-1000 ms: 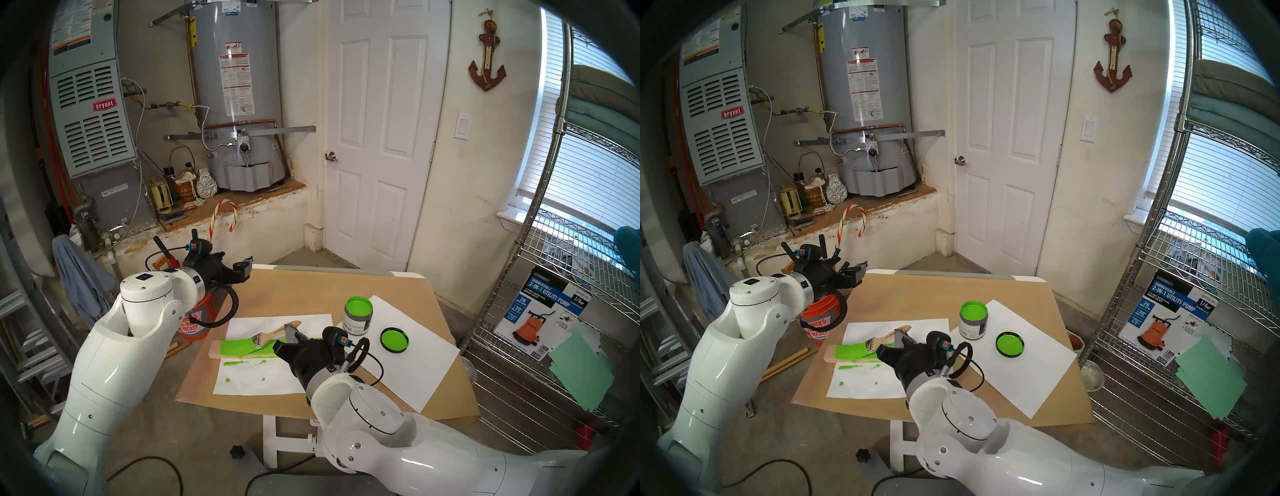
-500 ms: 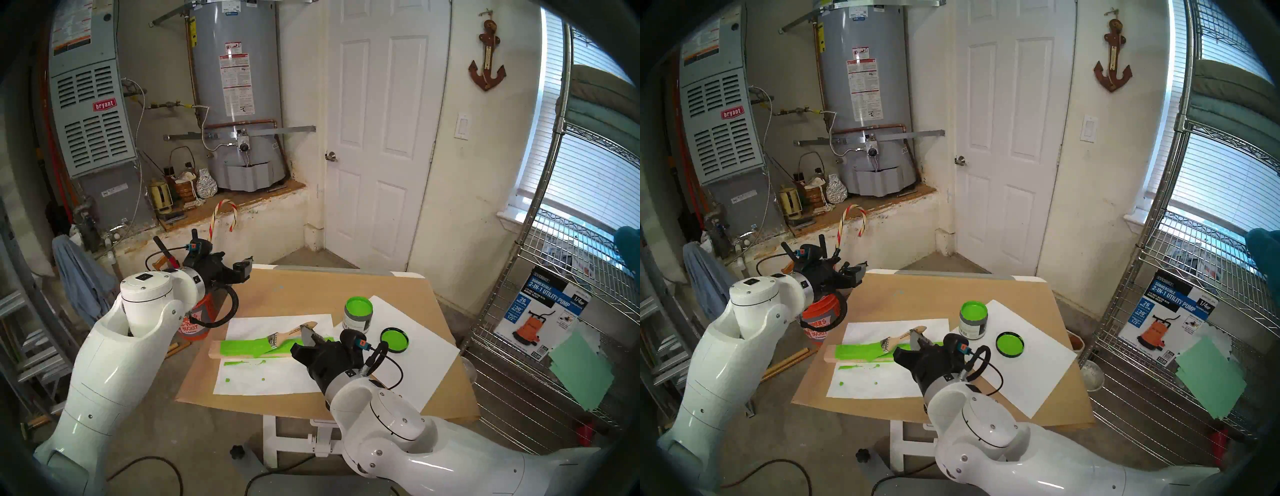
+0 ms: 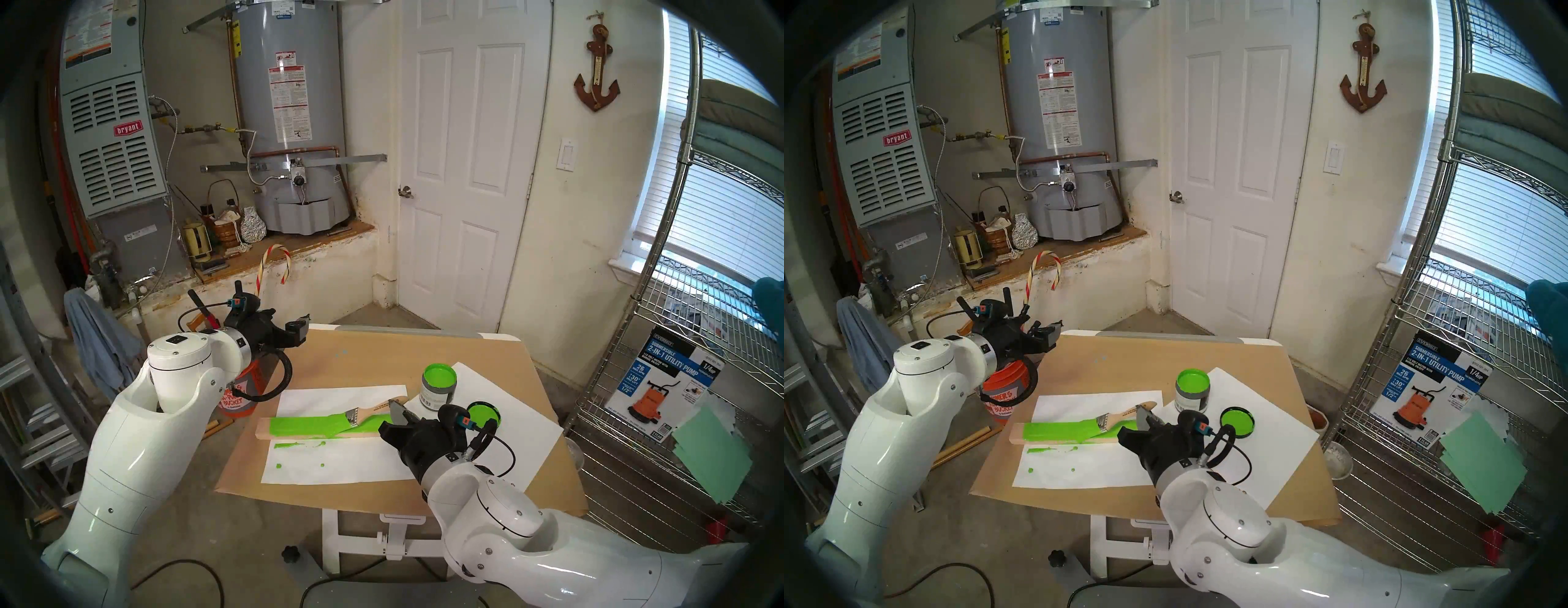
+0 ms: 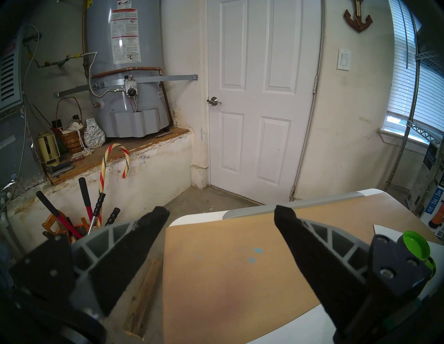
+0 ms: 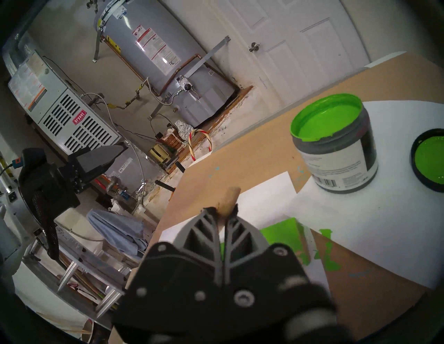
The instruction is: Pick up brush, dip the brush into paint, and paint the wood
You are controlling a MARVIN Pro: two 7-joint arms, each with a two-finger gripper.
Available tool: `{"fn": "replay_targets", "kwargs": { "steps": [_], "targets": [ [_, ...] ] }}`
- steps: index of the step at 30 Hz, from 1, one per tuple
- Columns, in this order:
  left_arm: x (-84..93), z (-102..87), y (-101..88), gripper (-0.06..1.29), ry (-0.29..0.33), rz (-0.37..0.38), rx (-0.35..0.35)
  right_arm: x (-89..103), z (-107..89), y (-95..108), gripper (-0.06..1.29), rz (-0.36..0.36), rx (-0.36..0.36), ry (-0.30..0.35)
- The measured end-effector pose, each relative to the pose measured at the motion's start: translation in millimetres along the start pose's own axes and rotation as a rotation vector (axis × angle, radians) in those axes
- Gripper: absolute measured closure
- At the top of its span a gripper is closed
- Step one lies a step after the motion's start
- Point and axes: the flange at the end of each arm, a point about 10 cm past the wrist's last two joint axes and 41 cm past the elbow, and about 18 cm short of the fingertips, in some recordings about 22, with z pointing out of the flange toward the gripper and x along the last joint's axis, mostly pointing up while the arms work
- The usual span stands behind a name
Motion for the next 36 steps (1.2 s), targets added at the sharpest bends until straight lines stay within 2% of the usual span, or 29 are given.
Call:
{"fn": "replay_targets", "kwargs": {
  "steps": [22,36],
  "targets": [
    [0.0,0.0,0.0,-0.02,0.0,0.0,0.0,21.9,-19.3,29.5,1.25,0.003,-0.031,0.017],
    [0.0,0.0,0.0,-0.02,0.0,0.0,0.0,36.4,-30.5,48.7,1.25,-0.037,-0.054,0.034]
  ]
}}
